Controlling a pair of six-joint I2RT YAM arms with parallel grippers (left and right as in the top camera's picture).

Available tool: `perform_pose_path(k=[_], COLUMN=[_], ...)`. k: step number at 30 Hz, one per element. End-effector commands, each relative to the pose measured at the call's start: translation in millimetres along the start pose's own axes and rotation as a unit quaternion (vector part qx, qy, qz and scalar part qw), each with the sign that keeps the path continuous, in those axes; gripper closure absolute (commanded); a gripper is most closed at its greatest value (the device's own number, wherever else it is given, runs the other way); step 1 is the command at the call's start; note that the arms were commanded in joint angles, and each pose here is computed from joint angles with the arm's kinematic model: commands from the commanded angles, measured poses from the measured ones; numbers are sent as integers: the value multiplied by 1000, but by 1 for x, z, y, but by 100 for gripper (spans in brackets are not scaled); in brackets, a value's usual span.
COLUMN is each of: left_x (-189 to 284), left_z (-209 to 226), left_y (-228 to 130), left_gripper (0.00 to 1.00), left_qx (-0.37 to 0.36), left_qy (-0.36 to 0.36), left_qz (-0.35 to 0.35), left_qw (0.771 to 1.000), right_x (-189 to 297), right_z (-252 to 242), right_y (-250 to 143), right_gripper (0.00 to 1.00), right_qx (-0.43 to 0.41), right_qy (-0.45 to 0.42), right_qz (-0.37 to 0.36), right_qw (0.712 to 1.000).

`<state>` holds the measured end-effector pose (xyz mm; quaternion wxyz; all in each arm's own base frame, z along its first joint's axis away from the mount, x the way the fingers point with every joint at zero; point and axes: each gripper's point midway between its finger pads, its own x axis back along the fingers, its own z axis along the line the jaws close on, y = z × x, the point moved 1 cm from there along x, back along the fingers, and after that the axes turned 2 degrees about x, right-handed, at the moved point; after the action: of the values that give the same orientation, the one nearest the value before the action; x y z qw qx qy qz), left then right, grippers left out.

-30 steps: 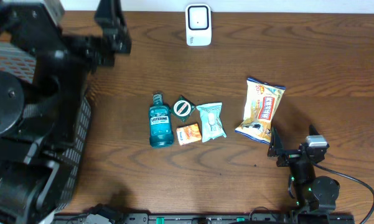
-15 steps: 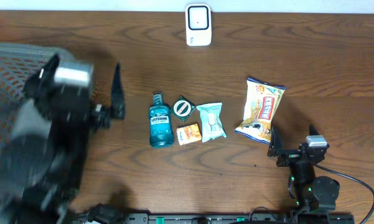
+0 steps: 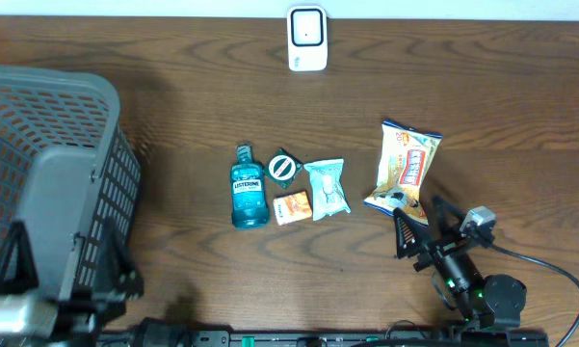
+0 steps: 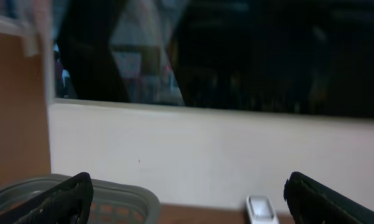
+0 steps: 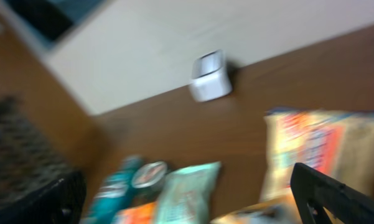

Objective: Scan the item barcode

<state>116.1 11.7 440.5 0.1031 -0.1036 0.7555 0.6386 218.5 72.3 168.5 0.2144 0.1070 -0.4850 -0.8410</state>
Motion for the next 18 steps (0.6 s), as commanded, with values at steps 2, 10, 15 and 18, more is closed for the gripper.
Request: perform_pose_path(k=[2, 10, 15, 18], left_x=[24, 47, 56, 61], left_z=[2, 6, 19, 32], left_y=[14, 34, 64, 75], left_gripper=[2, 2, 2, 2], left_qx=[73, 73, 83, 97], left_qy=[-8, -13, 25, 61], left_qz=[-40, -94, -164, -192], left_qw=[996, 993, 983, 975], right_x=[5, 1, 1, 2], right_z=[38, 16, -13, -27], right_y=[-15, -12, 2, 6], right_gripper=[1, 99, 99, 99], right_qx=[-154, -137, -95, -69], right_qy=[105, 45, -40, -93], right_qz=[69, 39, -10, -12], right_qw=[980, 989, 995, 993])
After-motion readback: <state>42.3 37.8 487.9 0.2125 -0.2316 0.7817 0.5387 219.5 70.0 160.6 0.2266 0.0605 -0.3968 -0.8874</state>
